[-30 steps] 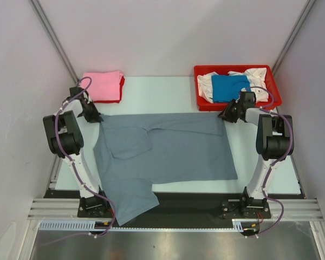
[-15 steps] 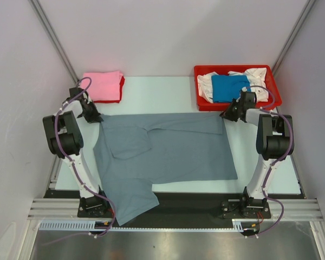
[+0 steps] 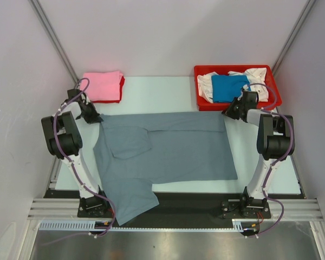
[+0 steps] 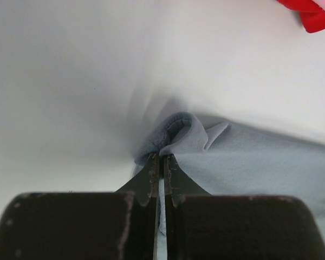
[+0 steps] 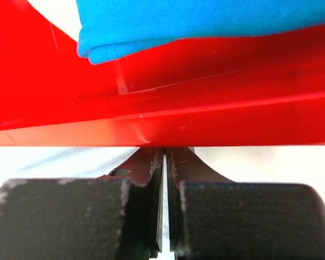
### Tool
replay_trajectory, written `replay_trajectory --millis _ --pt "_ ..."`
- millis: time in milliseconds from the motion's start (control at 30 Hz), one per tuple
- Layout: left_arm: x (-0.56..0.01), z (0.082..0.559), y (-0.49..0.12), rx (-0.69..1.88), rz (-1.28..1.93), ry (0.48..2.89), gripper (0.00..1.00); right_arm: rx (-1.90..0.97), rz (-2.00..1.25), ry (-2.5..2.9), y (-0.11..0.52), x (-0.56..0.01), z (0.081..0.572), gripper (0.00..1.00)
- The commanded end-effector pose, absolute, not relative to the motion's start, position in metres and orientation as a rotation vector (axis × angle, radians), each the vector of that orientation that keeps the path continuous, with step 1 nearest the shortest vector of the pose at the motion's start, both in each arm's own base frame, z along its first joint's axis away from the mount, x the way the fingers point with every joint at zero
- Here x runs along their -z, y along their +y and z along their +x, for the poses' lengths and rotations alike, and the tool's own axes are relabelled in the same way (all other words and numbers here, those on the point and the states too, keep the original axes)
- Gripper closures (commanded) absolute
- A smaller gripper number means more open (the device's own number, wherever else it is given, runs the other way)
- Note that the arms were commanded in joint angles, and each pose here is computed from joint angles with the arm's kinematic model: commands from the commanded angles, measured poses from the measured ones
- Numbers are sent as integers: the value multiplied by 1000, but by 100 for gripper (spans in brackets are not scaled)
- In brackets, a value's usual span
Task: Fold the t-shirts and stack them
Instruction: Fold the tshirt
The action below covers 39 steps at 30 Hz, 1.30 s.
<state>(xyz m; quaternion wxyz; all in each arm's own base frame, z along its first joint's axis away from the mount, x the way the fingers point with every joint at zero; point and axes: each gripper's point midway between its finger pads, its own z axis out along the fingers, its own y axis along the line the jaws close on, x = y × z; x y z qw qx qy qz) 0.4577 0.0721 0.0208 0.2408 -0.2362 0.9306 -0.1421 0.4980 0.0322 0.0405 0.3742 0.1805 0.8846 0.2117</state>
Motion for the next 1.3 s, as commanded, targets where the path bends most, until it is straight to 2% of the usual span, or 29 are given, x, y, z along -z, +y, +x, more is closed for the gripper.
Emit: replay_trajectory --millis 0,167,267,367,700,733,800,867,900,967,1033,1167,1267 --pt "-11 451 81 339 -669 2554 100 -461 505 2195 5 -54 519 100" --pt "-11 450 81 338 -664 2552 100 -462 534 2210 2 -49 528 100" --pt "-14 454 80 354 -647 2541 100 -467 500 2230 9 -51 534 95" --pt "-18 458 79 367 -634 2527 100 -455 525 2310 12 -35 525 94" --pt "-29 477 75 435 -639 2459 100 -376 567 2295 1 -37 523 95" --pt "-29 478 72 450 -635 2460 100 -380 575 2306 2 -34 523 94" --pt "-29 481 71 468 -644 2457 98 -379 583 2328 3 -33 521 83" --pt "-30 477 73 418 -665 2468 77 -365 612 2361 3 -36 512 76" --pt "-46 475 73 395 -664 2443 55 -352 622 2369 3 -39 508 73" --pt "-52 461 68 370 -669 2448 42 -320 650 2428 7 -49 487 65" --pt "-80 448 68 308 -671 2410 23 -265 667 2475 6 -52 468 61" --pt "-94 398 62 240 -758 2414 16 -201 707 2538 0 -72 421 55" --pt "-109 358 67 142 -891 2377 22 -166 738 2558 1 -92 394 52"
